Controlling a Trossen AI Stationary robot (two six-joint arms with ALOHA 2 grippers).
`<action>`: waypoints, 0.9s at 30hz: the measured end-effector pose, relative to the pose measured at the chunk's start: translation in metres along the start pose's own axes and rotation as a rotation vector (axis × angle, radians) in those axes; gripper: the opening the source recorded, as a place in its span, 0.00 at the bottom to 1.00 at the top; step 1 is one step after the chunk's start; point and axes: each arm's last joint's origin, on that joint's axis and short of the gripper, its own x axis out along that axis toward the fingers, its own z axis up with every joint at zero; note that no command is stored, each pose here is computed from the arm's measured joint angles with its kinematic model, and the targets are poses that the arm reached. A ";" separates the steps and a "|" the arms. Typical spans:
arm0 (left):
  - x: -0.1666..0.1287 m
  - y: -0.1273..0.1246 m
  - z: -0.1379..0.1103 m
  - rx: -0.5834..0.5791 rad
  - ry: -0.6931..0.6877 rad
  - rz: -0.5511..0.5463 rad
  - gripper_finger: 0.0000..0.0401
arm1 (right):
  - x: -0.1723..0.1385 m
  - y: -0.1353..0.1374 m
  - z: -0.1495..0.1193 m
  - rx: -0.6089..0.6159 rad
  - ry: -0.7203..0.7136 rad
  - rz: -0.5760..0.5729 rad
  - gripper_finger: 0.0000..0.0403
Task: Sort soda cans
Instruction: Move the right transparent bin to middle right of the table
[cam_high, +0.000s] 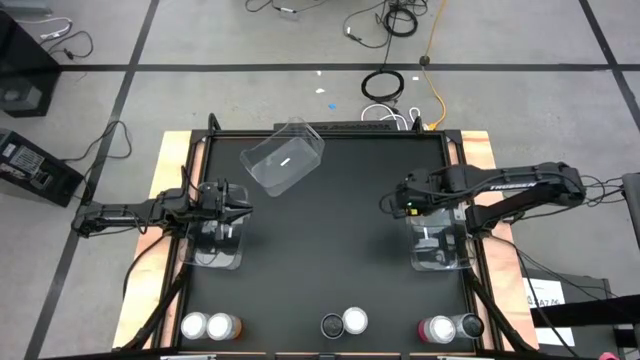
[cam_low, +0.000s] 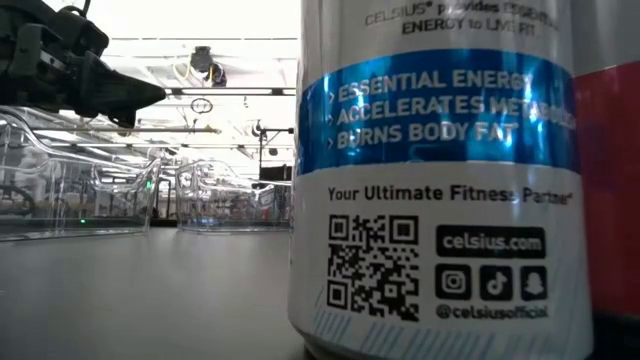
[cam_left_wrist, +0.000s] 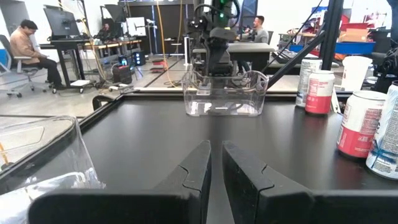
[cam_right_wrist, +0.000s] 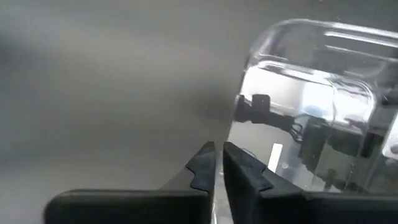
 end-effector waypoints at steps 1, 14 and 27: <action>0.000 0.000 0.000 0.000 0.000 0.000 0.13 | 0.001 0.000 0.000 0.010 0.003 -0.008 0.11; 0.000 0.000 0.000 0.000 0.000 0.000 0.13 | 0.048 0.000 -0.016 0.062 0.111 0.067 0.37; 0.000 0.000 0.000 0.000 0.000 -0.001 0.13 | 0.058 -0.002 -0.018 0.099 0.130 -0.024 0.25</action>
